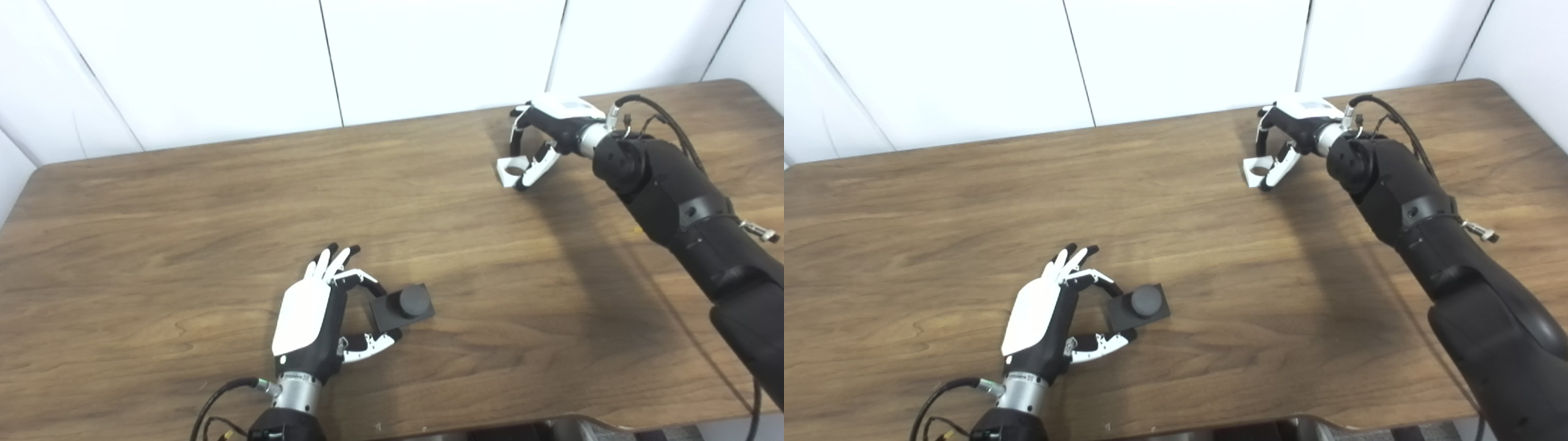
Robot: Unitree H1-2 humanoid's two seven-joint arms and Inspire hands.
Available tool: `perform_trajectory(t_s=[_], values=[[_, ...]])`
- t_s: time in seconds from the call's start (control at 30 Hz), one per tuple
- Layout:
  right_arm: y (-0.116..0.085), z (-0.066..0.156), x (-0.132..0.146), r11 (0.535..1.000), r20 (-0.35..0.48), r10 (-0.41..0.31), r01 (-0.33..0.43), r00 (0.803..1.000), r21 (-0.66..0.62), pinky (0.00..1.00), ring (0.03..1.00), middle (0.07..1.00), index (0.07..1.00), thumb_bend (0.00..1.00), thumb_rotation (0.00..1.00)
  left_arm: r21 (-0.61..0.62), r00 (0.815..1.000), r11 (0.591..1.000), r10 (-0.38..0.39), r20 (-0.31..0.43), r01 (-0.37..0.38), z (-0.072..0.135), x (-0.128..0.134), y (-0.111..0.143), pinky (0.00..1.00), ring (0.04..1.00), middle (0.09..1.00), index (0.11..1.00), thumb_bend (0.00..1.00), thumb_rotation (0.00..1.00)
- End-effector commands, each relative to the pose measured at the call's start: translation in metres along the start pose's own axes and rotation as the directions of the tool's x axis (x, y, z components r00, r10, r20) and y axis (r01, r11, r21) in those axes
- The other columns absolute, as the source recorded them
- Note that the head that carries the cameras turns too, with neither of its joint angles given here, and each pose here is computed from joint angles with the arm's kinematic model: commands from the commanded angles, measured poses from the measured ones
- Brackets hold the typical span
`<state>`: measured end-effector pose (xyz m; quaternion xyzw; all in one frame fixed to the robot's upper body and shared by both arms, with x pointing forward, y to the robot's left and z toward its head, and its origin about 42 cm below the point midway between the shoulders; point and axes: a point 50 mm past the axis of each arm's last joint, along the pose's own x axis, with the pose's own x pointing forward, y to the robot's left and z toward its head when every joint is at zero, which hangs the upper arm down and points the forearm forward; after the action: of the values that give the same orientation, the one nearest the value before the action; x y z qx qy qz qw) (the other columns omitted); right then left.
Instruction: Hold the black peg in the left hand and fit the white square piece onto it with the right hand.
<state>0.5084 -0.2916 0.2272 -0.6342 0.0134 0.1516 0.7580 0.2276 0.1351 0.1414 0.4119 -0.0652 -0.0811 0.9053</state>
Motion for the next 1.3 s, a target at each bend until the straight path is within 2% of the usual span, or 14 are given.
perform_trajectory(t_s=[0.0, 0.6, 0.97, 1.27], values=[[-0.012, 0.011, 0.006, 0.999, 0.035, -0.046, 0.046, 0.998, -0.005, 0.92, 0.994, 0.925, 0.491, 0.52, 0.14, -0.013, 1.000, 1.000, 0.006, 0.022, -0.005, 0.011, 0.005, -0.003, 1.00, 1.000, 0.936, 0.493, 0.49, 0.09], [-0.011, 0.012, -0.001, 0.997, 0.067, -0.080, 0.080, 0.995, 0.001, 0.92, 0.993, 0.922, 0.492, 0.52, 0.14, -0.007, 1.000, 1.000, 0.004, 0.017, -0.004, 0.011, 0.006, -0.001, 1.00, 1.000, 0.936, 0.492, 0.49, 0.08], [-0.033, 0.026, -0.033, 0.988, 0.147, -0.153, 0.155, 0.977, -0.002, 0.93, 1.000, 0.931, 0.493, 0.52, 0.15, -0.006, 1.000, 1.000, -0.002, 0.011, 0.002, 0.010, 0.006, -0.002, 1.00, 1.000, 0.936, 0.492, 0.49, 0.09], [-0.044, 0.049, -0.065, 0.983, 0.224, -0.185, 0.184, 0.957, 0.022, 0.94, 1.000, 0.930, 0.493, 0.52, 0.14, 0.002, 1.000, 1.000, -0.007, 0.004, 0.007, 0.009, 0.007, -0.002, 1.00, 1.000, 0.936, 0.492, 0.49, 0.09]])
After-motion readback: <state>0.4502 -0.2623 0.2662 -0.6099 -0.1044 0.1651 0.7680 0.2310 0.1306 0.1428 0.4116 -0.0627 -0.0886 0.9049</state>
